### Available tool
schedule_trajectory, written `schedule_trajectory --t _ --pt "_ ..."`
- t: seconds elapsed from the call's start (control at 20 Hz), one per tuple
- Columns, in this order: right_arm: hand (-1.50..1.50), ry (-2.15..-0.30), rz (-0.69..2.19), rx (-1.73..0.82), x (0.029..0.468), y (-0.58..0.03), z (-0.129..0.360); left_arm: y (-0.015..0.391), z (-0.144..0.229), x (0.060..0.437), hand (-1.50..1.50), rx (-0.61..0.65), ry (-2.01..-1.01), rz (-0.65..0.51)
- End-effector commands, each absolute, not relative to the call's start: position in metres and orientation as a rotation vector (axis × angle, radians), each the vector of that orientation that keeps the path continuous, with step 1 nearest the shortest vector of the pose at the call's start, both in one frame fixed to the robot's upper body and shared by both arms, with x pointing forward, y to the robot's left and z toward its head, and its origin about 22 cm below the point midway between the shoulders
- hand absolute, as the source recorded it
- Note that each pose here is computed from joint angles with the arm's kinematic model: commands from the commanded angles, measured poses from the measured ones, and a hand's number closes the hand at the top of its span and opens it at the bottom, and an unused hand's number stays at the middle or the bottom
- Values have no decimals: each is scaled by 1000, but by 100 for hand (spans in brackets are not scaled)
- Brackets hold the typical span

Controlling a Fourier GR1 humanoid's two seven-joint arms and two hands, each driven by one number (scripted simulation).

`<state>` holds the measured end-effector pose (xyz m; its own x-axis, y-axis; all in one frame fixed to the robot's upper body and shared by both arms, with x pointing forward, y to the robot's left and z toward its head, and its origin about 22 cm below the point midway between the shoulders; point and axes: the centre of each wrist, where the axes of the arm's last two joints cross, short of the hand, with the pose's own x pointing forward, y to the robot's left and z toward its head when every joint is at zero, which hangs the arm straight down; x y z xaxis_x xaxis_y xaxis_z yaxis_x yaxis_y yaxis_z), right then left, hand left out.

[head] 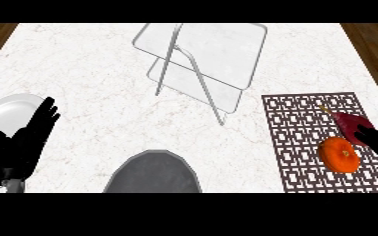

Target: Pick the squash from the placemat and place it in the tiered shelf

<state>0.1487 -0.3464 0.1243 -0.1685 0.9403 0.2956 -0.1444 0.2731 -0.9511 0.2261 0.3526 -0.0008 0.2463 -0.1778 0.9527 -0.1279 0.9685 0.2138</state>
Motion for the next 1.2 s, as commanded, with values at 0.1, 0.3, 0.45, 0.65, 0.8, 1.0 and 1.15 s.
schedule_trajectory --t 0.1,0.3,0.45,0.65,0.8,1.0,1.15 --pt "-150 -1073 1448 -907 153 -344 138 357 5 240 0 269 -1333 -56" --pt "-150 -1021 1487 -974 155 -335 124 350 4 229 0 243 -1336 -42" --pt "-150 -990 1508 -973 169 -315 120 343 -5 232 0 261 -1336 -64" --pt "-150 -962 1537 -966 174 -335 112 346 5 241 0 249 -1329 -42" --pt "-150 -961 1518 -986 194 -314 100 336 -6 226 0 249 -1338 -61" --pt "-150 -942 1518 -967 203 -333 80 348 -17 227 0 256 -1326 -53" --pt "-150 -960 1523 -991 212 -341 71 342 -11 247 0 279 -1337 -50"
